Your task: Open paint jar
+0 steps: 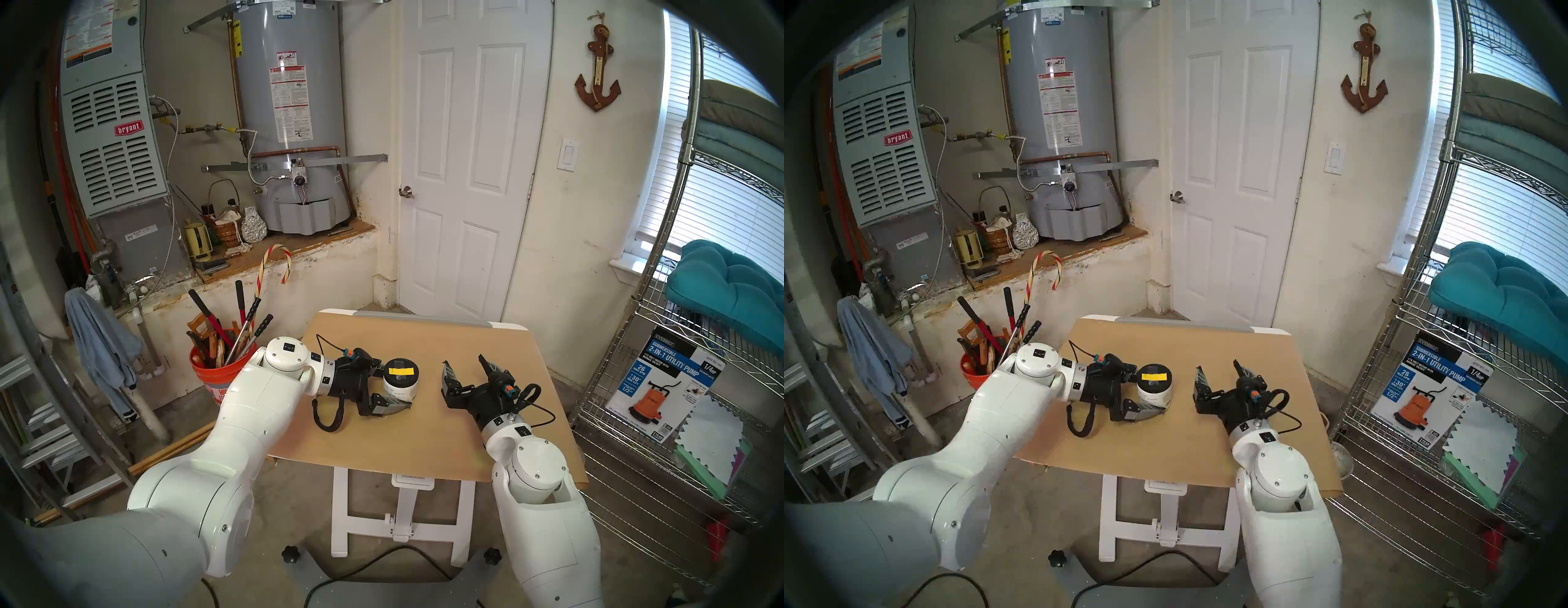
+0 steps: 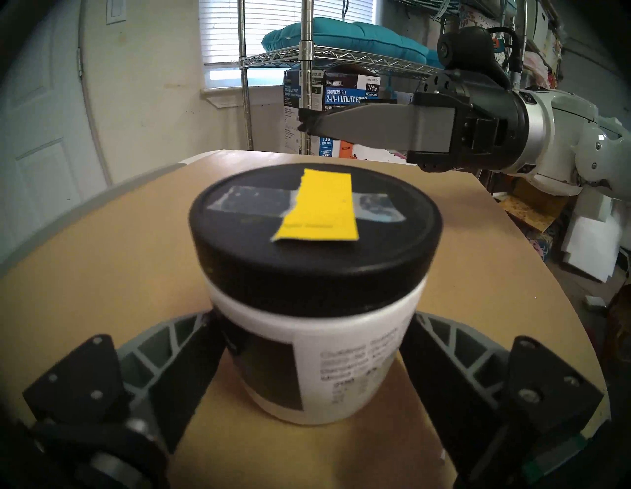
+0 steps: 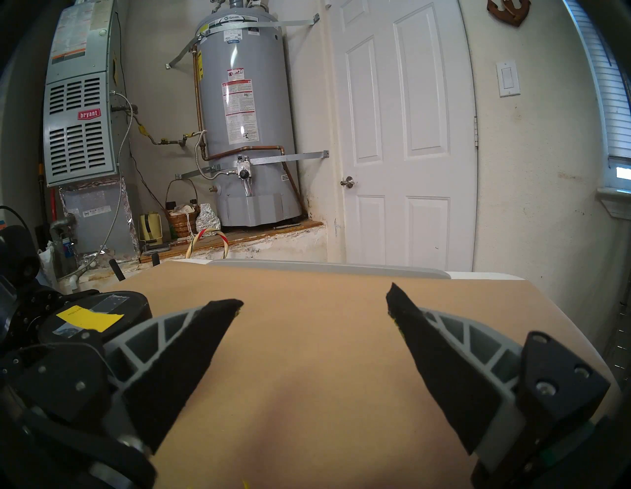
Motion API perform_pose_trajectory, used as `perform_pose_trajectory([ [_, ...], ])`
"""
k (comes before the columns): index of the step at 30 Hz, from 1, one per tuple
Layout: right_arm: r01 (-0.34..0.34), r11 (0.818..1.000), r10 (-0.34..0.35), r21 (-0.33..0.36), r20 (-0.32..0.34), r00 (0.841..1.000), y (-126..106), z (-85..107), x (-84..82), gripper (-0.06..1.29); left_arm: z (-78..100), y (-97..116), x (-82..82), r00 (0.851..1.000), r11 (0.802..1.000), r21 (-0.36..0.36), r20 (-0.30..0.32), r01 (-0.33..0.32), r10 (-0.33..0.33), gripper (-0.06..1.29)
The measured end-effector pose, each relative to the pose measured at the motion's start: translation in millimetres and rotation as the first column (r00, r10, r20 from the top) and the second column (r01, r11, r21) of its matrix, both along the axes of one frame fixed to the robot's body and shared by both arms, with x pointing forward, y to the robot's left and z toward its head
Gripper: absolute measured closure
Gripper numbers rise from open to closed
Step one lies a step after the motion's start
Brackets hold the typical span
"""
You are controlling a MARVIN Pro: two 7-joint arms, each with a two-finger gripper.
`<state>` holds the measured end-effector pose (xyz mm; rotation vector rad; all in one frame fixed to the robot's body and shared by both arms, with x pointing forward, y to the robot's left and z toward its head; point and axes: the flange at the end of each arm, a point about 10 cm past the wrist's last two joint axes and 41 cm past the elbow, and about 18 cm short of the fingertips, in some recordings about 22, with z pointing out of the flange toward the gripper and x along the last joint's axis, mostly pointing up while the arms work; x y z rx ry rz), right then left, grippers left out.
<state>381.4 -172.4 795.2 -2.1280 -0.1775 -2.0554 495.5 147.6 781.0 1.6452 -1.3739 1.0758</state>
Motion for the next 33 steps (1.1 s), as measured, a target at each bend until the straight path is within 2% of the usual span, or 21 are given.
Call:
perform_pose_trajectory([
  [2, 0.0, 1.0, 0.0, 0.0, 0.0, 1.0, 0.0, 0.0, 0.0, 0.0, 0.1, -0.2, 0.0, 1.0, 1.0, -0.001, 0.0, 0.001, -0.001, 0.19],
  [4, 0.0, 1.0, 0.0, 0.0, 0.0, 1.0, 0.0, 0.0, 0.0, 0.0, 0.1, -0.2, -0.1, 1.0, 1.0, -0.001, -0.001, 0.001, -0.001, 0.22],
  [15, -0.006, 1.0, 0.006, 0.006, -0.002, 1.0, 0.2, 0.0, 0.0, 0.0, -0.7, 1.3, -1.9, 1.0, 1.0, -0.006, -0.007, 0.002, -0.002, 0.26],
  [26, -0.092, 0.995, 0.093, 0.023, -0.038, 0.995, -3.1, 1.2, -0.2, 0.0, -0.7, 4.4, -3.1, 1.0, 1.0, -0.008, -0.01, 0.002, -0.003, 0.31],
  [29, -0.107, 0.994, 0.108, 0.02, -0.039, 0.993, -4.2, 2.8, 0.2, 0.0, -0.7, 5.0, -3.2, 1.0, 1.0, -0.009, -0.011, 0.002, -0.002, 0.41],
  [33, -0.121, 0.993, 0.121, 0.018, -0.036, 0.992, -4.4, 4.7, 0.3, 0.0, -0.6, 5.6, -3.4, 1.0, 1.0, -0.009, -0.011, 0.002, -0.002, 0.41],
])
